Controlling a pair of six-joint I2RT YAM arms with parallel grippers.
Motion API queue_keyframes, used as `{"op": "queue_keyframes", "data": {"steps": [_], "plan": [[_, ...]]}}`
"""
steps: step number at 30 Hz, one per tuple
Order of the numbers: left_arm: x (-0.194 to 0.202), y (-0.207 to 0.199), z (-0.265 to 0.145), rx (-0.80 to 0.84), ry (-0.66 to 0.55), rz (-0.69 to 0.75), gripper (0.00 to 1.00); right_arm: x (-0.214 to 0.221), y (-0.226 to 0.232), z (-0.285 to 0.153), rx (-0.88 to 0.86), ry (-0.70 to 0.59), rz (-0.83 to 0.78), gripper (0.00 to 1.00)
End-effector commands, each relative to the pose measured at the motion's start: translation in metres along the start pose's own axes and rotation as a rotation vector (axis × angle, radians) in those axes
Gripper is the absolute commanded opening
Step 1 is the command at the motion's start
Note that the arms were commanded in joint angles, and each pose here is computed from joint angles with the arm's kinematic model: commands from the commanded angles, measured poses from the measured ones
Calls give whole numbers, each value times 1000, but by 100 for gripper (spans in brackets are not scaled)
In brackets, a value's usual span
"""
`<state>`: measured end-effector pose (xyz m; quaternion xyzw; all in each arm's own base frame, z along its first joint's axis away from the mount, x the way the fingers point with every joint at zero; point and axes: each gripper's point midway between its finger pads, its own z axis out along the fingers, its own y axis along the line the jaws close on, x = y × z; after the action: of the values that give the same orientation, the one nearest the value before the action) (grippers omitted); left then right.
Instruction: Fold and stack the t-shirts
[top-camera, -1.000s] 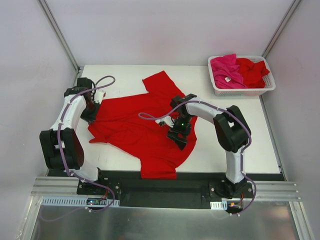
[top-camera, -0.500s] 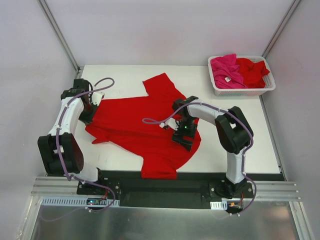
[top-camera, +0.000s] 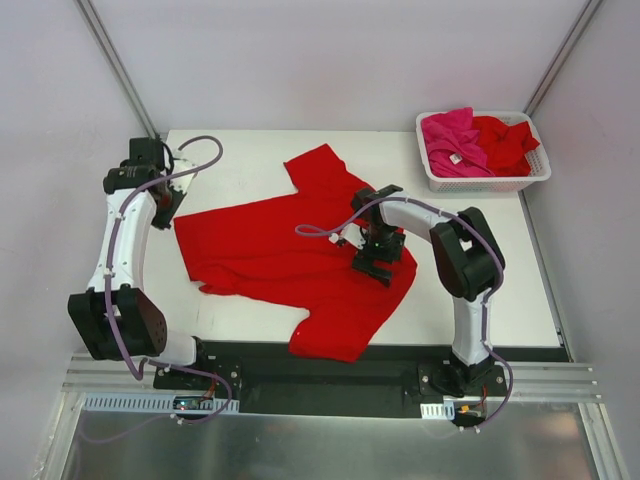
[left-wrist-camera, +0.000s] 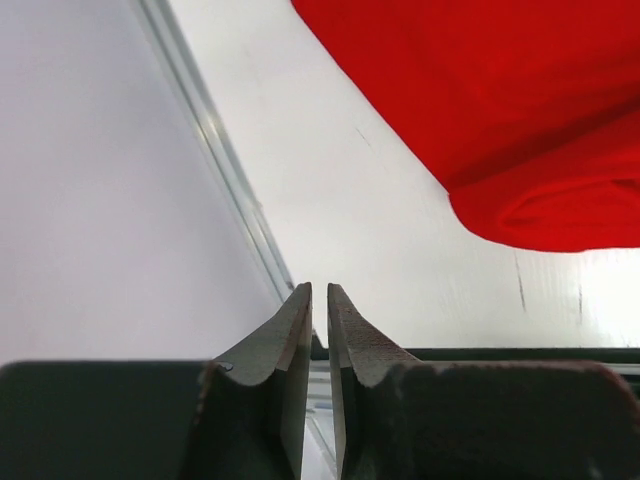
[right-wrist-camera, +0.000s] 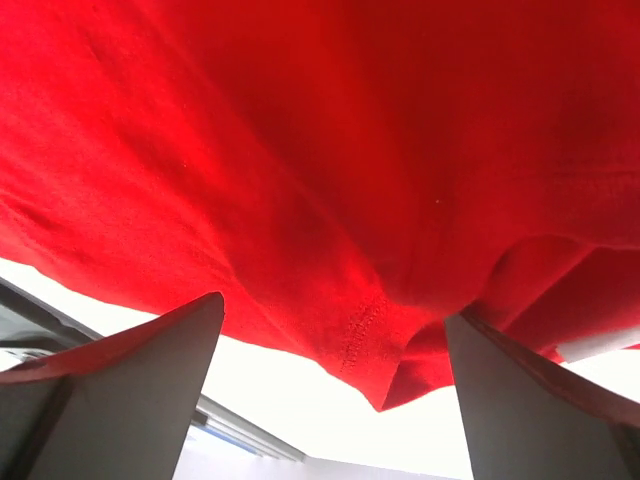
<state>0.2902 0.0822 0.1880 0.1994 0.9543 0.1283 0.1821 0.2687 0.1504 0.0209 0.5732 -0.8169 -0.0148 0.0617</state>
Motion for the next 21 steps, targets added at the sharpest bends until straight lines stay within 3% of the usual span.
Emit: {"op": "queue_keyframes", "data": {"steps": [1,11,21], "plan": [[-7,21,-5,-54,26,32,12,5,-20,-8,78,41,4,96],[-31,20,41,19,67,-29,12,-14,-4,-61,-6,-130,-15,96],[-62,9,101,104,102,18,12,10,17,-115,12,-184,-250,96]]}}
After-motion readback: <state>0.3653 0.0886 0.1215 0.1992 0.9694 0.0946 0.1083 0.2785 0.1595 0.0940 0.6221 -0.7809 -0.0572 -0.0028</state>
